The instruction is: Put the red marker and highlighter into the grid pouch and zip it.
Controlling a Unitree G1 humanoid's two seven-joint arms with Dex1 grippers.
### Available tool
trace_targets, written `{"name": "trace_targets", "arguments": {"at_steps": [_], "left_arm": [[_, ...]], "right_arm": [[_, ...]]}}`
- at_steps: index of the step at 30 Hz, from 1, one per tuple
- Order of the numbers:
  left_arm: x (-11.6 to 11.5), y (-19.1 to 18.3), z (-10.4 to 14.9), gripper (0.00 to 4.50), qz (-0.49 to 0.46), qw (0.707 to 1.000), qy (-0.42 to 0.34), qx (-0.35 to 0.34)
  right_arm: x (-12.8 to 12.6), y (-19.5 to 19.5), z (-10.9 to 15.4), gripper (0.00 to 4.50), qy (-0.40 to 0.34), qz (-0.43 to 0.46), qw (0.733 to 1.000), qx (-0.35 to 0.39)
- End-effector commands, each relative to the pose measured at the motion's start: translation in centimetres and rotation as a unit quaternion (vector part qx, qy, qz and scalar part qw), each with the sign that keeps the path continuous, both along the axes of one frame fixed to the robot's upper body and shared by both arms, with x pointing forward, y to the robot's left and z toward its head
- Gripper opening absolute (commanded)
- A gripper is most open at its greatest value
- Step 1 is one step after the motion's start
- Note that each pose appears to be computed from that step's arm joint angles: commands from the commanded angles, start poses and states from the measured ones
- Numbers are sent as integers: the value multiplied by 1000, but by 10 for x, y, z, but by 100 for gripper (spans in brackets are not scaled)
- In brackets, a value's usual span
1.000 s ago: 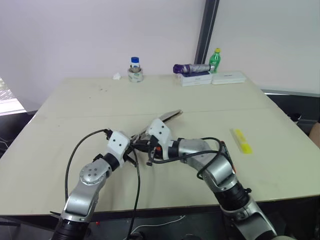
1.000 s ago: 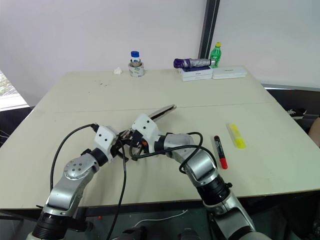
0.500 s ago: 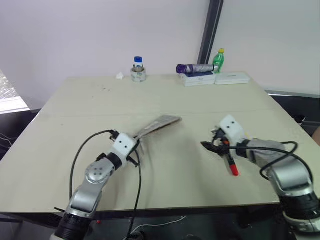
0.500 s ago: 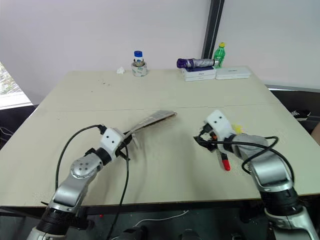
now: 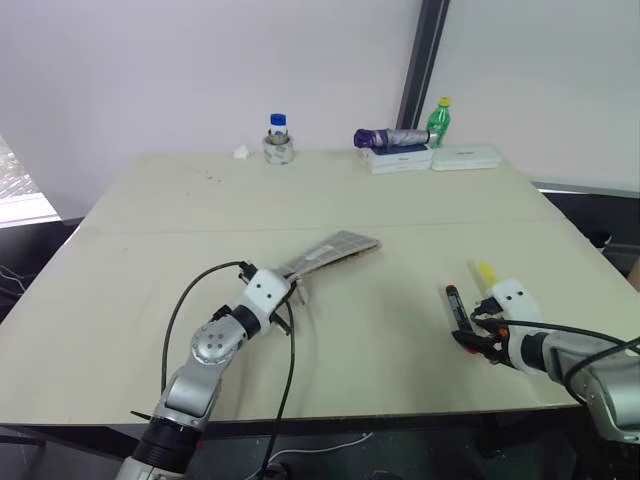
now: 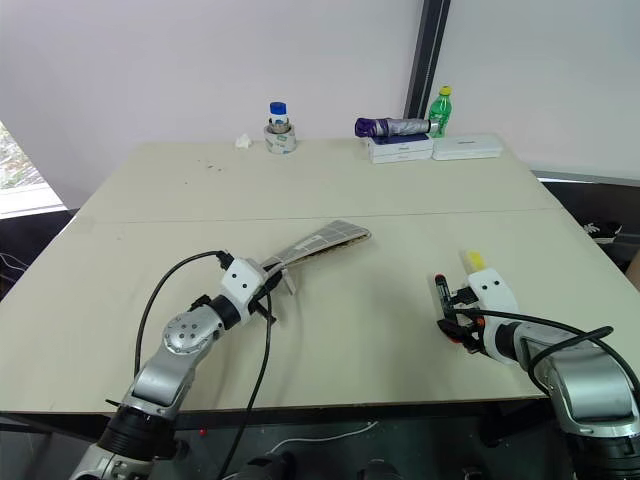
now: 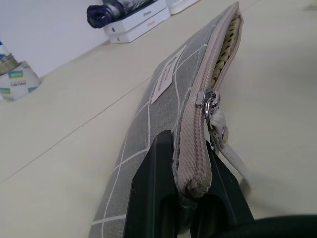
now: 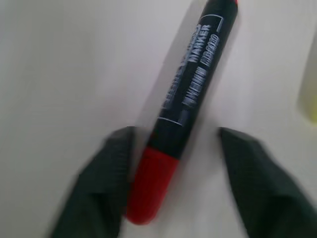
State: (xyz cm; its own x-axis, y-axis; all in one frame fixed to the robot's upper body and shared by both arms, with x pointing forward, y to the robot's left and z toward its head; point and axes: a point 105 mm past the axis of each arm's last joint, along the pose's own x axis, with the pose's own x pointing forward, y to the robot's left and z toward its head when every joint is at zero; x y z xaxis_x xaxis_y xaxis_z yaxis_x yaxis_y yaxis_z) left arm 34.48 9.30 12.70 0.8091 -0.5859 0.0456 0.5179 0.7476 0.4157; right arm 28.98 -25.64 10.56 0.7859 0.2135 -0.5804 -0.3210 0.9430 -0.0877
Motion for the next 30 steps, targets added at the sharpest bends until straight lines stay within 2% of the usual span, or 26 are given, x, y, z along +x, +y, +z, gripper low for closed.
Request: {"name": "trace_targets", "arguments": {"at_steps": [1, 2, 5, 9, 13, 22, 30], "left_arm": [[-3, -3, 12, 0, -9, 1000, -24, -11], [-3, -2, 13, 0, -8, 1000, -25, -13], [-1, 0, 18, 0, -3, 999, -26, -29], [0, 0, 26, 0, -5, 998, -24, -61], [-1, -3, 29, 0, -14, 997, -23, -68], [-4, -7, 30, 0, -25, 998, -24, -60], [-7, -9, 26, 0, -31, 998, -24, -46]], "right_arm": [[2, -2, 7, 50, -17, -4, 1000, 7], [3, 0, 9, 35, -23, 3, 1000, 5], [10, 11, 27, 36, -65, 50, 996, -20], [19, 41, 67, 36, -166, 170, 964, -116], [30, 57, 86, 36, -212, 211, 940, -162], [42, 81, 88, 36, -226, 259, 919, -194], [46, 87, 89, 36, -231, 265, 915, -198]]}}
